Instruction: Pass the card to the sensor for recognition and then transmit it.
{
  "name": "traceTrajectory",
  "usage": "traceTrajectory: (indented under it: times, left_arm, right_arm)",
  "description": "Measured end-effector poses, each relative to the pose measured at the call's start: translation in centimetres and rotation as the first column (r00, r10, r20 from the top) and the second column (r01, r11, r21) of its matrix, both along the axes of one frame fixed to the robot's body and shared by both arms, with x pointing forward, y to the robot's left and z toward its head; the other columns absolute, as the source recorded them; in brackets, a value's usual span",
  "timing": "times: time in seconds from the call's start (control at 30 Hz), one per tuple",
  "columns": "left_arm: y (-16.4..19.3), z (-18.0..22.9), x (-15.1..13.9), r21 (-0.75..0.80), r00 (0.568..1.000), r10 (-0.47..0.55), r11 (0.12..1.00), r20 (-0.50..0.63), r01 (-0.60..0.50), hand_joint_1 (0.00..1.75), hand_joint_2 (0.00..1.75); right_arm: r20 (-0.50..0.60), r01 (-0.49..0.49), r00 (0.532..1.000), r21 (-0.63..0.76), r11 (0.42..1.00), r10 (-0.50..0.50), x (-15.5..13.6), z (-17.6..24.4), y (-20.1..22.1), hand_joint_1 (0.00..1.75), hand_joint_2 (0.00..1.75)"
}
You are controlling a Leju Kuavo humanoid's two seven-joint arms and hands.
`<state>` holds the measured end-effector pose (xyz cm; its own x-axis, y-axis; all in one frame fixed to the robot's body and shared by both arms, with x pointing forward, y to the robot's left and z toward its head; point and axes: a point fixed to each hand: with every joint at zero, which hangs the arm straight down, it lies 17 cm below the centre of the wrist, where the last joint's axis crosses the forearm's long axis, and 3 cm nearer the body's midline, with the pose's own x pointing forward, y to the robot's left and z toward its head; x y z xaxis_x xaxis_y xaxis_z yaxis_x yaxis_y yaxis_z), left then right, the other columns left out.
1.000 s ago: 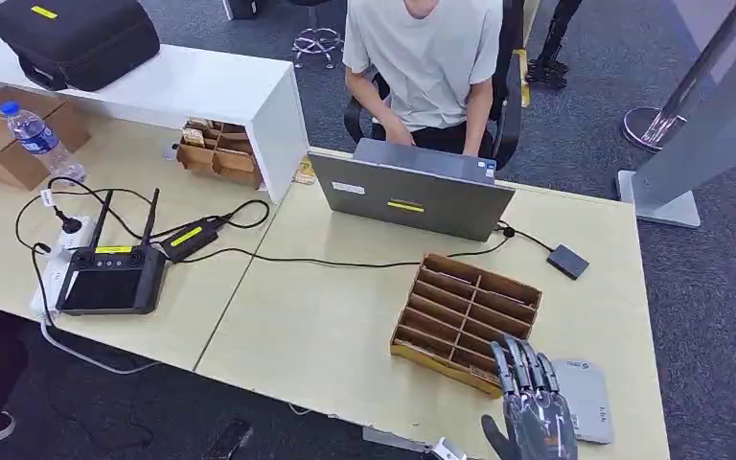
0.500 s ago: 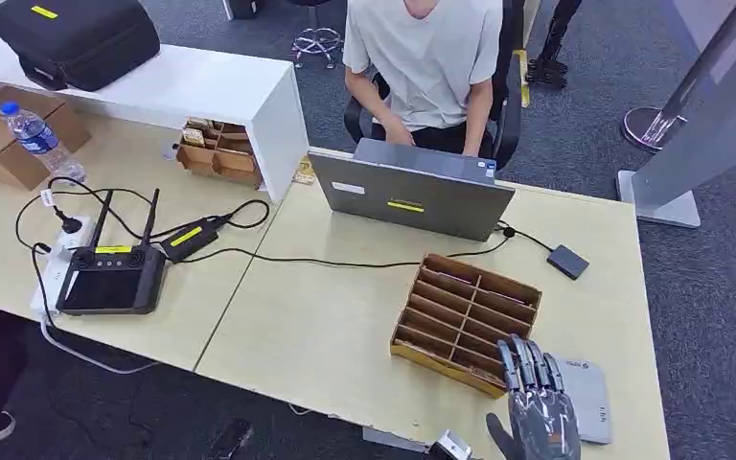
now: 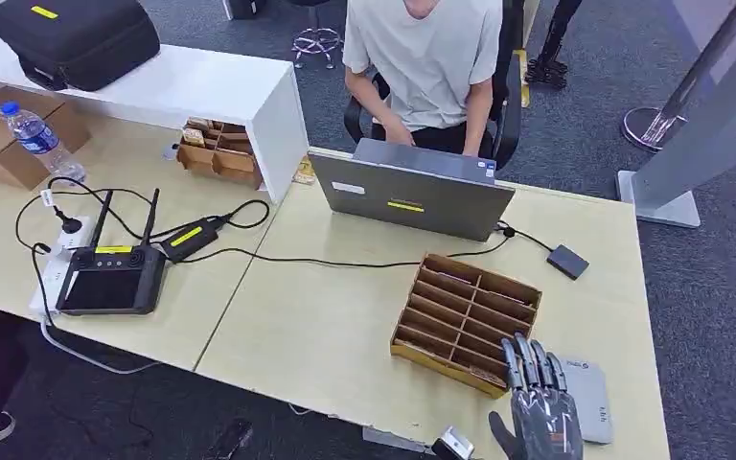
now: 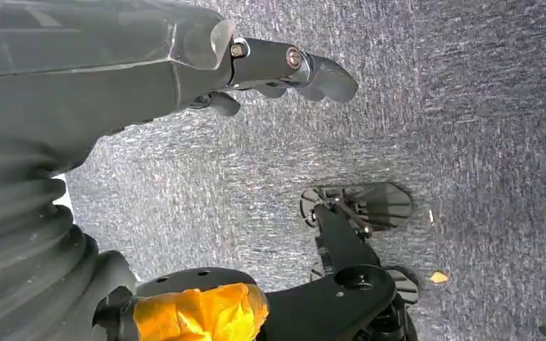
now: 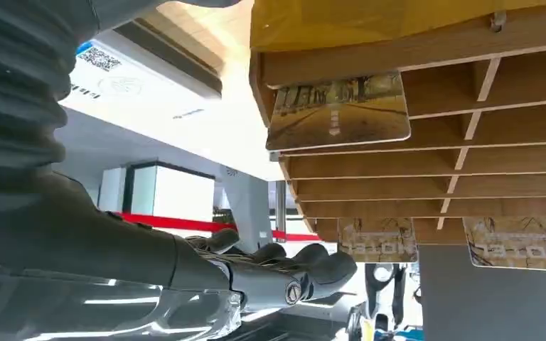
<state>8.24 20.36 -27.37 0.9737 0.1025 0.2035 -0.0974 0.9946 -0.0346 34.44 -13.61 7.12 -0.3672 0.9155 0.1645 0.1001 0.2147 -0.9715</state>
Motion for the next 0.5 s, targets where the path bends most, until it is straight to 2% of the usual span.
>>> traceTrajectory:
  times: [0.43, 0.47, 0.5]
  left_arm:
    - [0.08, -0.02, -0.08, 0.001, 1.0, 0.007, 1.0, -0.003, -0.007, 0.0, 1.75]
    - [0.08, -0.02, -0.08, 0.001, 1.0, 0.007, 1.0, -0.003, -0.007, 0.0, 1.75]
    - [0.08, -0.02, -0.08, 0.001, 1.0, 0.007, 1.0, -0.003, -0.007, 0.0, 1.75]
  right_arm:
    - [-0.018, 0.007, 1.0, 0.0, 1.0, -0.007, 0.22, -0.39, -0.11, 0.0, 1.75]
    - [-0.018, 0.007, 1.0, 0.001, 1.0, -0.007, 0.23, -0.38, -0.11, 0.38, 1.75]
    - [-0.018, 0.007, 1.0, 0.001, 1.0, -0.007, 0.23, -0.37, -0.1, 1.75, 1.75]
